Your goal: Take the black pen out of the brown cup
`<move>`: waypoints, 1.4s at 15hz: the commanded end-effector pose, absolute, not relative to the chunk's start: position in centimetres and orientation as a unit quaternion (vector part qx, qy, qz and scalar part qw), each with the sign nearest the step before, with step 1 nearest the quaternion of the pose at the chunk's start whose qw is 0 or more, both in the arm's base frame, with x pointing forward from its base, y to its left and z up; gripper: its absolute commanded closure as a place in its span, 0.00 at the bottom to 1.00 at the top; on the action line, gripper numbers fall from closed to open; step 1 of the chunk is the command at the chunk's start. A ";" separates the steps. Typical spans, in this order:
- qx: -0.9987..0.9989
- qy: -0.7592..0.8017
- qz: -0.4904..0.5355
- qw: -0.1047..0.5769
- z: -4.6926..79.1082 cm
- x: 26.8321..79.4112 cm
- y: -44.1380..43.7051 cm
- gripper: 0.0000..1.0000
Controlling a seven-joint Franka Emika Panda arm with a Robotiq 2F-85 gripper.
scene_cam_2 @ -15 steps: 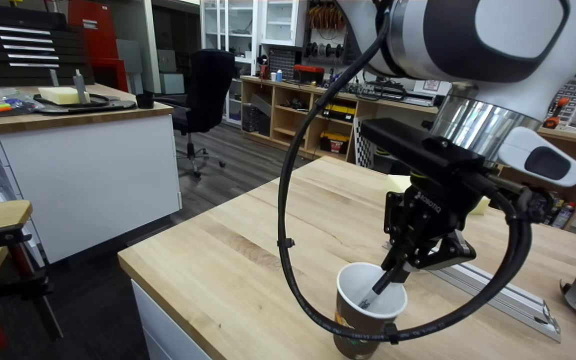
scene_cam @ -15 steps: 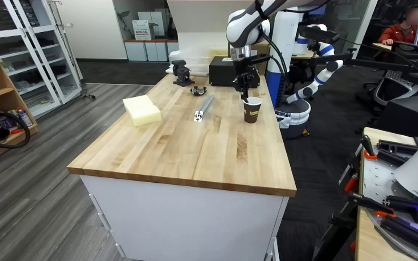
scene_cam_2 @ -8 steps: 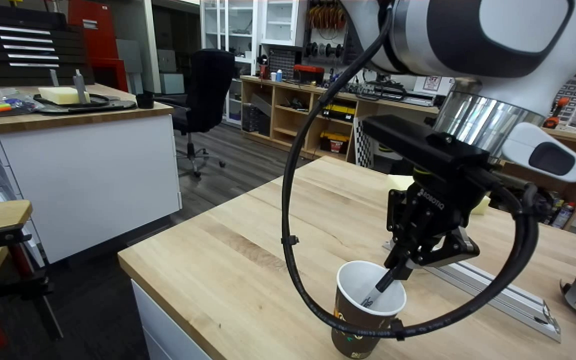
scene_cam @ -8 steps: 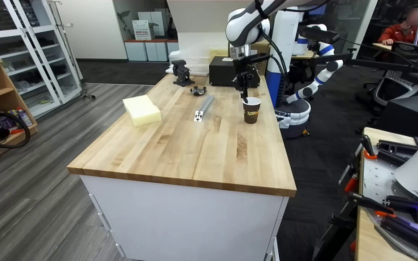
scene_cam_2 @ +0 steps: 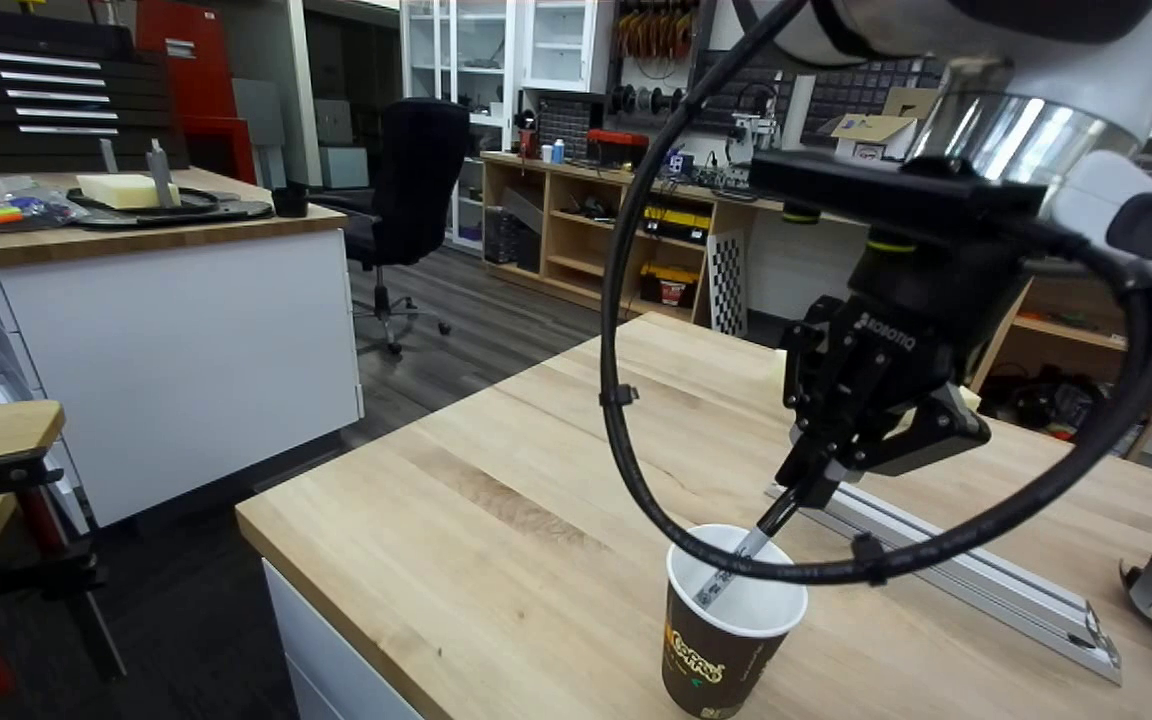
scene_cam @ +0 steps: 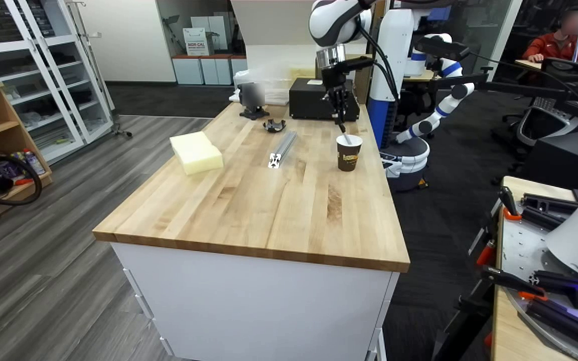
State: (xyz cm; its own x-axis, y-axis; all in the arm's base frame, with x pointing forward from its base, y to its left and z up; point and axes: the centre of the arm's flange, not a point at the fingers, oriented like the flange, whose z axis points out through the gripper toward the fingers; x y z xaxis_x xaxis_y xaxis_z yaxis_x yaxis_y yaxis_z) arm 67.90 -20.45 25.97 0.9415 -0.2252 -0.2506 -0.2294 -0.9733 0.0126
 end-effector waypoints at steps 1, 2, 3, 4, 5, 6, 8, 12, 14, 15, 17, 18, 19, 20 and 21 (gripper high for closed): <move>-0.986 0.099 0.133 0.004 31.2 67.7 -19.9 0.96; -0.988 0.093 0.125 0.005 32.6 67.6 -19.5 0.96; -0.990 0.087 0.113 0.008 34.0 67.5 -19.0 0.96; -0.992 0.078 0.100 0.012 35.3 67.4 -18.2 0.96; -0.994 0.069 0.086 0.021 36.5 67.2 -17.1 0.96; -0.995 0.061 0.076 0.030 37.4 67.0 -16.1 0.96; -0.996 0.040 0.061 0.055 38.1 66.4 -13.0 0.96; -0.993 -0.017 0.063 0.101 37.5 65.1 -6.2 0.96; -0.991 -0.047 0.066 0.107 36.6 64.2 -3.2 0.96; -0.991 -0.065 0.065 0.100 35.9 63.7 -1.6 0.96; -0.991 -0.097 0.053 0.072 34.7 62.7 0.9 0.96; -0.991 -0.110 0.047 0.062 34.1 62.4 2.0 0.96; -0.990 -0.123 0.044 0.053 33.5 61.9 3.0 0.96; -0.989 -0.135 0.041 0.044 32.8 61.5 4.0 0.96; -0.988 -0.146 0.038 0.037 32.3 61.1 5.0 0.96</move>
